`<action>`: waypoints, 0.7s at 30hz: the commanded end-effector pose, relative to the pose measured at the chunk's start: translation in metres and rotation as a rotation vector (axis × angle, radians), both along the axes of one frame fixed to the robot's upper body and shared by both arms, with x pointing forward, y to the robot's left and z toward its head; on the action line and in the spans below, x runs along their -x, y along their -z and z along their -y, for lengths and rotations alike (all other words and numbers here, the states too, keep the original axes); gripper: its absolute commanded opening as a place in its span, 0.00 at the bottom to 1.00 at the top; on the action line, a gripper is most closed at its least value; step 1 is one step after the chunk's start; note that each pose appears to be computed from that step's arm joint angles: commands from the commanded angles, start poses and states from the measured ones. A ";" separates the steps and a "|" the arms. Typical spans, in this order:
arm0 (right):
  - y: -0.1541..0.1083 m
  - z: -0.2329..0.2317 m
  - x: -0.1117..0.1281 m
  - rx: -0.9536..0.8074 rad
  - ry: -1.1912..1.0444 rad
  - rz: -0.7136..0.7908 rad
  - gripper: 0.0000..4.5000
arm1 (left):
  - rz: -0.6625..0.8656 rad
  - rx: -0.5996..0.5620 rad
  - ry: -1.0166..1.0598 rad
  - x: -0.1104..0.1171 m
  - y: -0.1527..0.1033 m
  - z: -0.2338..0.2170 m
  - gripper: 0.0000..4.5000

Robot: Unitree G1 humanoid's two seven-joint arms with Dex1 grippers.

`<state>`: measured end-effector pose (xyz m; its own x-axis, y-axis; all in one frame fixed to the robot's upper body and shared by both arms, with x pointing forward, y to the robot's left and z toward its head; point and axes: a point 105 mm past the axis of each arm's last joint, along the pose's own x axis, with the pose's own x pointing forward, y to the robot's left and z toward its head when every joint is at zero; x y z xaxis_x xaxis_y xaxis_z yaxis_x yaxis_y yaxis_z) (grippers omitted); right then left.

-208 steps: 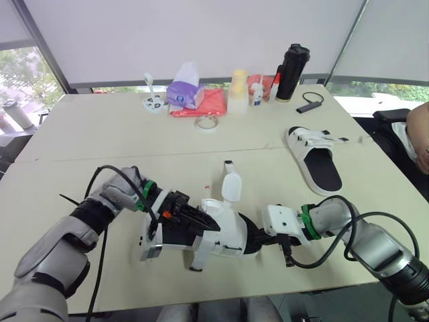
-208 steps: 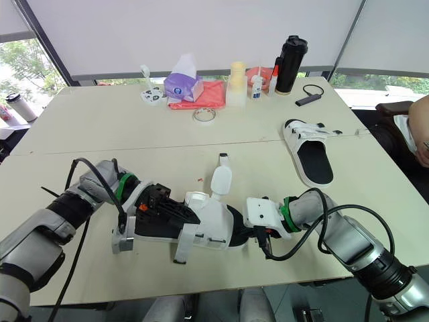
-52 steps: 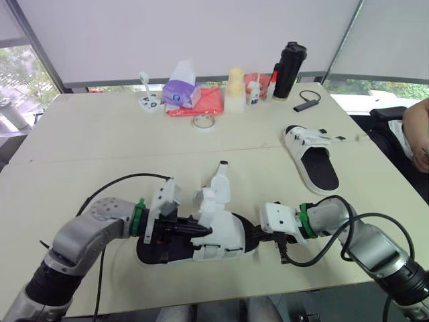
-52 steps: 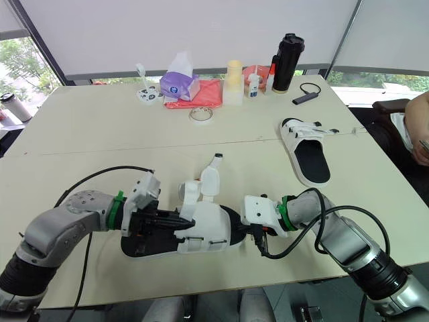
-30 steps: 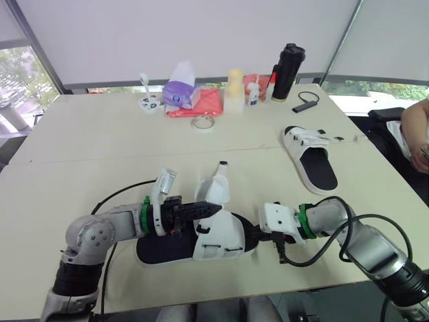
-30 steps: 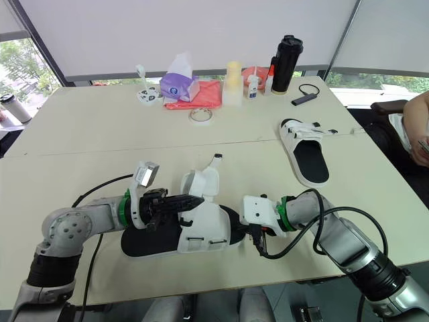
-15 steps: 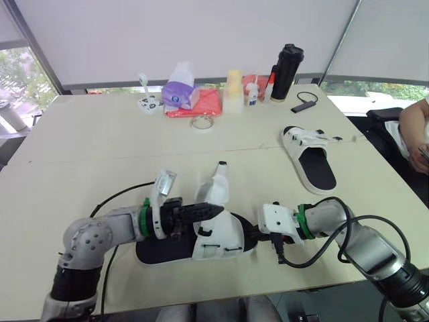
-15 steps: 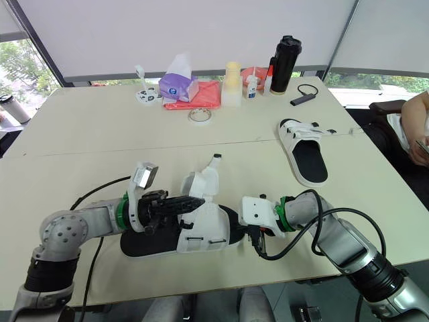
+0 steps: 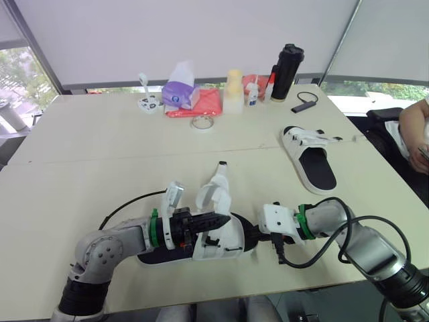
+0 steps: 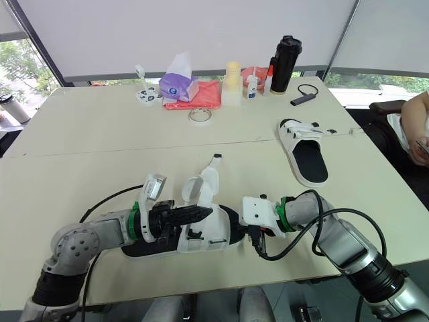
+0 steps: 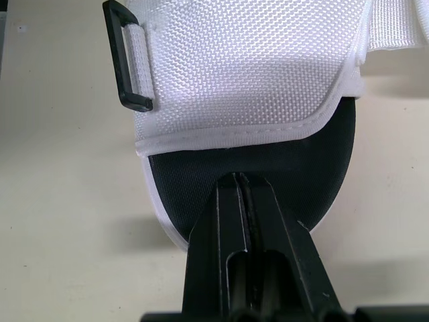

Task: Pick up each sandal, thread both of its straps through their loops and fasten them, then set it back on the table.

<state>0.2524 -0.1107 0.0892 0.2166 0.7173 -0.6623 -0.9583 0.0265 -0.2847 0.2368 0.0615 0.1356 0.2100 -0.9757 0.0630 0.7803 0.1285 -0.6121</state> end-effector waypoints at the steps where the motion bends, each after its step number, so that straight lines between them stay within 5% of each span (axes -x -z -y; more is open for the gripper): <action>1: 0.026 0.014 -0.001 0.077 0.079 -0.061 0.00 | 0.030 0.006 0.009 0.005 -0.004 0.002 0.01; 21: 0.026 0.014 -0.002 0.078 0.081 -0.057 0.00 | -0.034 0.090 -0.181 -0.007 0.014 0.000 0.01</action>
<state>0.2524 -0.1102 0.0895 0.2163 0.7182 -0.6614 -0.9579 0.0251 -0.2860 0.2458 0.0645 0.1183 0.3857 -0.9148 0.1198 0.7189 0.2166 -0.6605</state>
